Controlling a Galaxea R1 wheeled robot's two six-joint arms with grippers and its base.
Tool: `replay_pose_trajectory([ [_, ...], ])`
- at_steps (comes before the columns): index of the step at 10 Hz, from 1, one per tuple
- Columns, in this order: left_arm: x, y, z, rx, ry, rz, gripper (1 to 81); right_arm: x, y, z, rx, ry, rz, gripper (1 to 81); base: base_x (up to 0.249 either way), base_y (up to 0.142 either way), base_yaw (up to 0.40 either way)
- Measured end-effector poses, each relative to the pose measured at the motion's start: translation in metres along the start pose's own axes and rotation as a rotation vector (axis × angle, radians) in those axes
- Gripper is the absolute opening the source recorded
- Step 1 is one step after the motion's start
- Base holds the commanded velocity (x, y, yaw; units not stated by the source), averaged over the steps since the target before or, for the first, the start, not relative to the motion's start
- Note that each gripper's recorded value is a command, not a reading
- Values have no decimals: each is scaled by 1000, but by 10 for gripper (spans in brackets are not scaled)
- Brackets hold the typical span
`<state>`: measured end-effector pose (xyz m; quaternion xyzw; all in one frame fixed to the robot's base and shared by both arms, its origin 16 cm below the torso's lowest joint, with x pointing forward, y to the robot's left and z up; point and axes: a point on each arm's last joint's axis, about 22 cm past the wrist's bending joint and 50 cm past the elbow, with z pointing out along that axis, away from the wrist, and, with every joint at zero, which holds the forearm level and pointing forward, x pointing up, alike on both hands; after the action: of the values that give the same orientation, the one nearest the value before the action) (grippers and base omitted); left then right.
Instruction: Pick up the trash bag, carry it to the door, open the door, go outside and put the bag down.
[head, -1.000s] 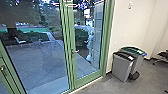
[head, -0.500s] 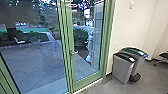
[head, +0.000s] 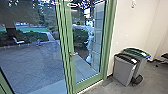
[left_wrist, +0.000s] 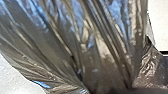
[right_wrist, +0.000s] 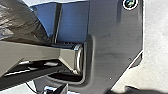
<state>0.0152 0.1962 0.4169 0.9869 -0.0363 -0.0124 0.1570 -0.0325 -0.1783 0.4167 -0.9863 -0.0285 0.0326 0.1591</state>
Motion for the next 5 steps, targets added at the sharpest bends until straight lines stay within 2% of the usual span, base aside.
replay_pose_trajectory([
  [5, 0, -1, 0, 3, 3, 0, 10, -5, 2, 0, -4, -4, 3, 811, 130, 0, 0],
])
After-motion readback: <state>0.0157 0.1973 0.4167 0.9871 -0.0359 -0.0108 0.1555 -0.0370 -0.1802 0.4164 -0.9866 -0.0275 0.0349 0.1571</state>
